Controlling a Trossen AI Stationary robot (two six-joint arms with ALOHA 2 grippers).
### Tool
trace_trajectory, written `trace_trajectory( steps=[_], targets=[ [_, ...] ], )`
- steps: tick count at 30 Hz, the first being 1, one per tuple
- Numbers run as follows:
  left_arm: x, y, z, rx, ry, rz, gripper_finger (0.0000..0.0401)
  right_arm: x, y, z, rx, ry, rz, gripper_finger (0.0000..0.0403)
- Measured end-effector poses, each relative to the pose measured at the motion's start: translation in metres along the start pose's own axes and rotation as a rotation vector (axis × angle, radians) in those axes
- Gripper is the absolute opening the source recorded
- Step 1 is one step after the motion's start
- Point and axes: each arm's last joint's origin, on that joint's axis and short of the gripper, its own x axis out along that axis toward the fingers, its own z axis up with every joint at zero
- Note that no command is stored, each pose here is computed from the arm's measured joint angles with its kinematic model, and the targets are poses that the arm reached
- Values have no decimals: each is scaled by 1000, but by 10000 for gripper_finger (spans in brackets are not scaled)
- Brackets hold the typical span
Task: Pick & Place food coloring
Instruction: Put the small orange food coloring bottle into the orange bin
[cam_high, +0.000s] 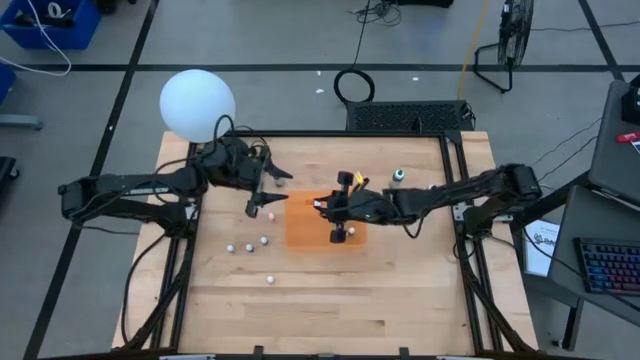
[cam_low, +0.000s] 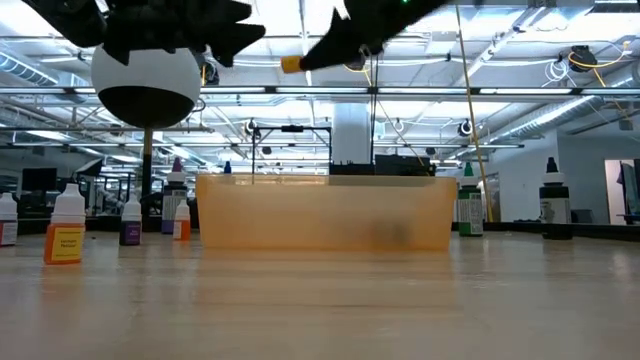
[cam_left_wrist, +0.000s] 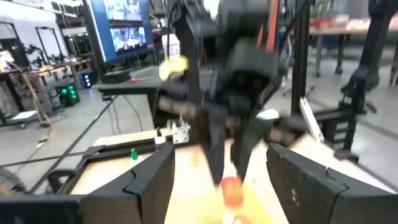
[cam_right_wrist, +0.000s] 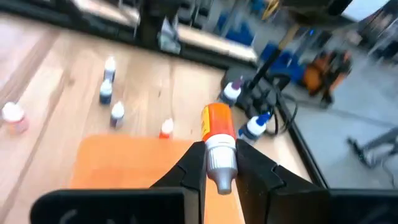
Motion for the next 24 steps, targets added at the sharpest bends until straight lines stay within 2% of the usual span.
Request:
trace_trajectory(
  steps=[6, 11, 14, 18, 24],
  targets=[
    [-10, -2, 0, -14, 59, 7, 265, -5, -13, 53, -25, 266, 55, 48],
    [-10, -2, -6, -35, 114, 21, 259, 11, -9, 68, -73, 512, 127, 48],
    [-10, -1, -11, -49, 161, 62, 258, 25, -4, 62, -94, 699, 217, 48],
    [-11, 0, -14, -44, 196, 107, 262, 49, 8, 34, -118, 958, 288, 48],
    [-11, -1, -15, -39, 207, 106, 260, 79, 29, 1, -175, 1098, 363, 48]
  ],
)
